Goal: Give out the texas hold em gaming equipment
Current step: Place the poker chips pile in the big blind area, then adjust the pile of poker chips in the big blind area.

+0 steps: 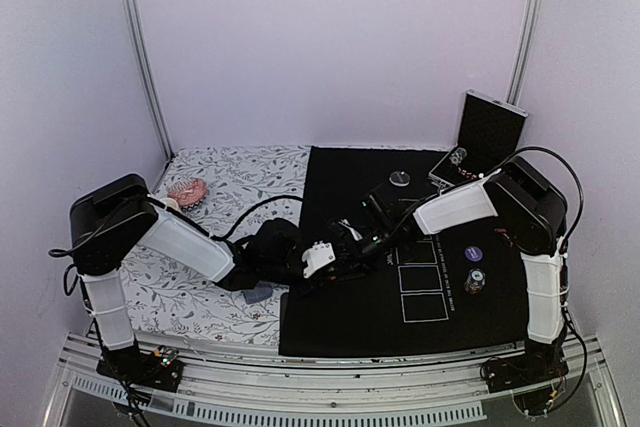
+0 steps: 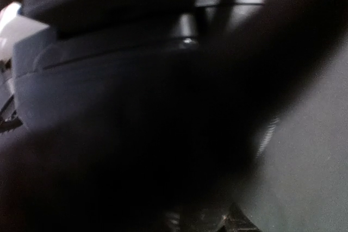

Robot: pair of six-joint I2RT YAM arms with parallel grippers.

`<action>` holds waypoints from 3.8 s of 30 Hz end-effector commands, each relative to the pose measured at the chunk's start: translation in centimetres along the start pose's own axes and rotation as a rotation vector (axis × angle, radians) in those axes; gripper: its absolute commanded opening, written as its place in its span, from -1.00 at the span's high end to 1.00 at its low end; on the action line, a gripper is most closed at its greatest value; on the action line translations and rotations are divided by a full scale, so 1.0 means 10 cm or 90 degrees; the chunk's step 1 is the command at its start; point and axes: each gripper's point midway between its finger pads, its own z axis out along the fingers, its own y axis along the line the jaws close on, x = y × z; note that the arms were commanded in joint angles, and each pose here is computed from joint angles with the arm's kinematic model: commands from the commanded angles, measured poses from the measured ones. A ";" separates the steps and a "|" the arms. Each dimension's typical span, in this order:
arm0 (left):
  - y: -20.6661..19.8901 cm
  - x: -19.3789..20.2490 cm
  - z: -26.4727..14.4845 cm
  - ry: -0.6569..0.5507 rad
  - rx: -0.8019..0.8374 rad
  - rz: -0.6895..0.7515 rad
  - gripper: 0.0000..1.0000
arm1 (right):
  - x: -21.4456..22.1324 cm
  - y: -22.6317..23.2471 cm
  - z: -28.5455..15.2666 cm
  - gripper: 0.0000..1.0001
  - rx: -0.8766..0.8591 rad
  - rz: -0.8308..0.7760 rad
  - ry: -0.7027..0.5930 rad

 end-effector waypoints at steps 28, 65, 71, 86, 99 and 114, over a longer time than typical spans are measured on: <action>-0.11 0.13 0.04 0.018 0.051 -0.017 1.00 | -0.05 -0.07 -0.28 -0.18 0.114 -0.007 -0.059; -0.04 0.32 0.13 0.083 0.033 -0.040 0.40 | -0.01 -0.08 -0.07 0.84 0.028 0.002 -0.043; 0.03 0.13 0.02 0.047 0.020 -0.042 0.17 | -0.02 -0.08 -0.05 0.84 0.027 0.001 -0.042; 0.01 0.12 -0.08 0.034 0.030 -0.039 -0.15 | -0.03 -0.05 -0.10 0.57 0.050 -0.006 -0.044; -0.02 0.12 -0.14 0.026 0.054 -0.035 -0.43 | -0.03 0.02 -0.26 0.38 0.081 -0.017 -0.057; 0.11 -0.11 -0.39 0.026 0.026 -0.129 -0.66 | -0.14 0.19 -0.50 0.03 0.086 -0.034 -0.107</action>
